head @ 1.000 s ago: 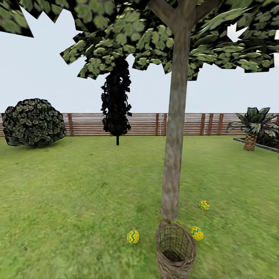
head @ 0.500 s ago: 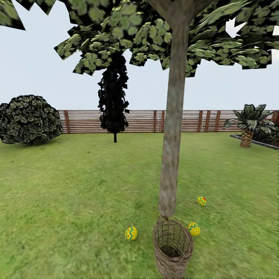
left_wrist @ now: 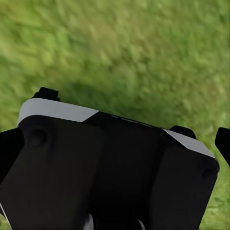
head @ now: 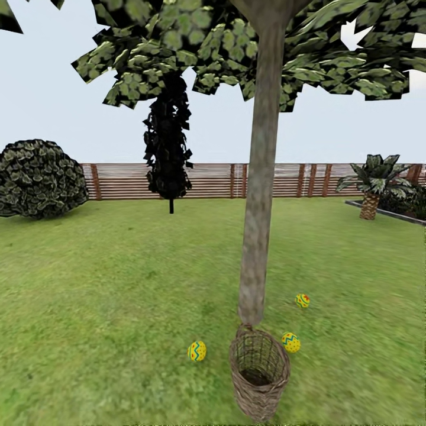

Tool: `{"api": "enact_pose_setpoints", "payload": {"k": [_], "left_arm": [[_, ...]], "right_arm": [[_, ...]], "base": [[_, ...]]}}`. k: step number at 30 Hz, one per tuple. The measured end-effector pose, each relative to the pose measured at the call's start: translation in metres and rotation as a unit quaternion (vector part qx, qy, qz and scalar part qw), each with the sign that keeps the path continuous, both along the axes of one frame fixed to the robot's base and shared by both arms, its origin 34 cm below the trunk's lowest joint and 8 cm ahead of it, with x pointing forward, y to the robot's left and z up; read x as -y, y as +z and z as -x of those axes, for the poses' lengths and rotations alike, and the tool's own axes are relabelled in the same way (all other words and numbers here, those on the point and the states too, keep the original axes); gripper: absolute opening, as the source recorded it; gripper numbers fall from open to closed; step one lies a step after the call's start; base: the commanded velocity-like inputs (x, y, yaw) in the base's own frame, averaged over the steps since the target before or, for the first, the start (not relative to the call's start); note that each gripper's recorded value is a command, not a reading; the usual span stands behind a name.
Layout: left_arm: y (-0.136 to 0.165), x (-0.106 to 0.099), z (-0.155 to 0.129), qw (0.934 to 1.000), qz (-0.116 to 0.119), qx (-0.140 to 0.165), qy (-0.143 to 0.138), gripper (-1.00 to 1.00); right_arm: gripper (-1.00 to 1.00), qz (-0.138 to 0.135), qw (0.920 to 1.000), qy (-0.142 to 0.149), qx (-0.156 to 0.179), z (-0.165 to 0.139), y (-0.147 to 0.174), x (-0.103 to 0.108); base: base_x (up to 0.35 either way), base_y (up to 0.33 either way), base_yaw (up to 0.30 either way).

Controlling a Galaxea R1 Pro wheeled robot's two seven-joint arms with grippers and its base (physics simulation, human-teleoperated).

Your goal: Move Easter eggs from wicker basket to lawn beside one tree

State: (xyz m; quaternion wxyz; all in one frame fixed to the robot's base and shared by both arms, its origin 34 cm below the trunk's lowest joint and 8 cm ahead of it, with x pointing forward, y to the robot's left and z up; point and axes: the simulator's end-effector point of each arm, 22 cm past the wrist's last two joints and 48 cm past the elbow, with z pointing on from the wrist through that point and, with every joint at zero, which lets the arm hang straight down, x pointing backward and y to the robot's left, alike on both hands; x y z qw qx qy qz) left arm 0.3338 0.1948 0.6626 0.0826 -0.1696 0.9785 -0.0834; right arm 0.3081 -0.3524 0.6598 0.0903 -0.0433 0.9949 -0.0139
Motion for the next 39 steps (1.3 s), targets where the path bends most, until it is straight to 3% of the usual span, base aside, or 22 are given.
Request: {"api": "enact_pose_setpoints", "payload": {"k": [39], "left_arm": [[-0.014, 0.001, 0.024, 0.9995, 0.0, -0.032, 0.0, 1.0]], "right_arm": [[1.0, 0.0, 0.9994, 0.0, -0.035, 0.025, -0.013, 0.0]], "base": [[0.0, 0.0, -0.08]]}}
